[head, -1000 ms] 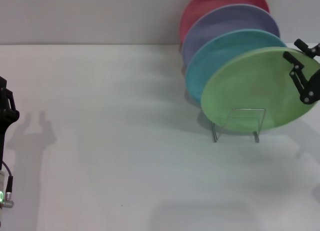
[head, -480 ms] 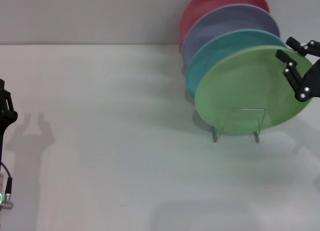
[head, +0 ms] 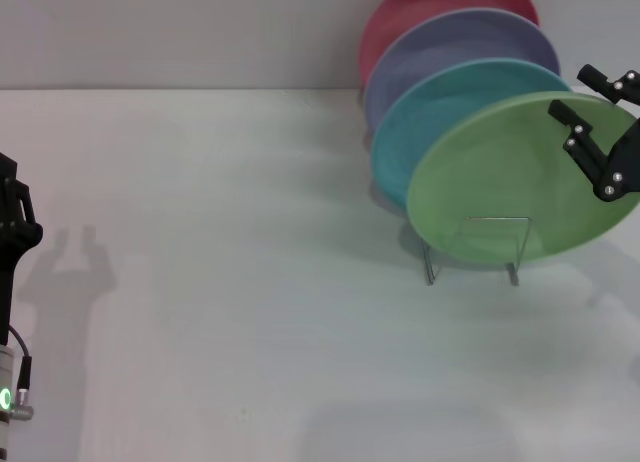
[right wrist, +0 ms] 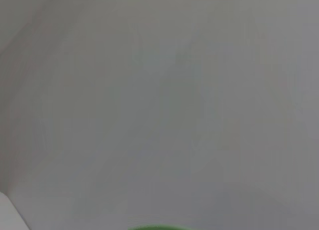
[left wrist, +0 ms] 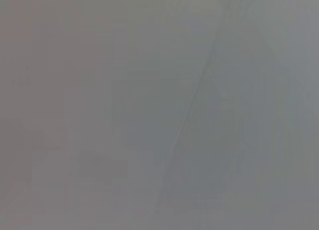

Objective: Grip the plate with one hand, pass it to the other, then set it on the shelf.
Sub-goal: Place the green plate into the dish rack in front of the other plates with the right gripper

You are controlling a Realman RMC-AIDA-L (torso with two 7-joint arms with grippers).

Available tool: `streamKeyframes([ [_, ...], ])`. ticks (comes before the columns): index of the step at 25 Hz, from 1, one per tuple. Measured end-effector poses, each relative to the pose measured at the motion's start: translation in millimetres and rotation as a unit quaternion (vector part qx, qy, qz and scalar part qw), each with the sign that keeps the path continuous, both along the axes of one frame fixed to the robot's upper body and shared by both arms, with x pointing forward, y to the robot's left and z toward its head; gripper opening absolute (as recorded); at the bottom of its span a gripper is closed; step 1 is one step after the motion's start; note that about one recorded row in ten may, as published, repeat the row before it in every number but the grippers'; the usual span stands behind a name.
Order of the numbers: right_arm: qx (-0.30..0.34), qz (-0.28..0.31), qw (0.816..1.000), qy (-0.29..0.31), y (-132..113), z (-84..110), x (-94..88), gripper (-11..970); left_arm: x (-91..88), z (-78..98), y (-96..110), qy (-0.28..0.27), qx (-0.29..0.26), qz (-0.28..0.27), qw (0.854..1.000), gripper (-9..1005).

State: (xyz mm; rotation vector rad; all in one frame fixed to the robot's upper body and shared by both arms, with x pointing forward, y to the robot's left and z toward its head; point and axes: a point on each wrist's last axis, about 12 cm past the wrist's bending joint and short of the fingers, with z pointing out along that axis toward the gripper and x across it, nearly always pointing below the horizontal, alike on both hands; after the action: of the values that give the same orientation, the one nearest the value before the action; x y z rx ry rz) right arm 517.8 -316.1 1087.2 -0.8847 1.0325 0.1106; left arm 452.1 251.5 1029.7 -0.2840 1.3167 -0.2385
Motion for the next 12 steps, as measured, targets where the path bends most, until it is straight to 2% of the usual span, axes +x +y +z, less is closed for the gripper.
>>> streamKeyframes([
  [4, -0.001, 0.002, 1.000, -0.004, 0.2, 1.1, 0.2, 320, -0.1, 0.1, -0.2, -0.001, 0.000, 0.000, 1.000, 311],
  [12, -0.002, 0.017, 1.000, 0.007, 9.8, 2.9, 10.6, 327, -0.1, 1.4, 1.0, -0.005, 0.000, 0.001, 1.000, 312],
])
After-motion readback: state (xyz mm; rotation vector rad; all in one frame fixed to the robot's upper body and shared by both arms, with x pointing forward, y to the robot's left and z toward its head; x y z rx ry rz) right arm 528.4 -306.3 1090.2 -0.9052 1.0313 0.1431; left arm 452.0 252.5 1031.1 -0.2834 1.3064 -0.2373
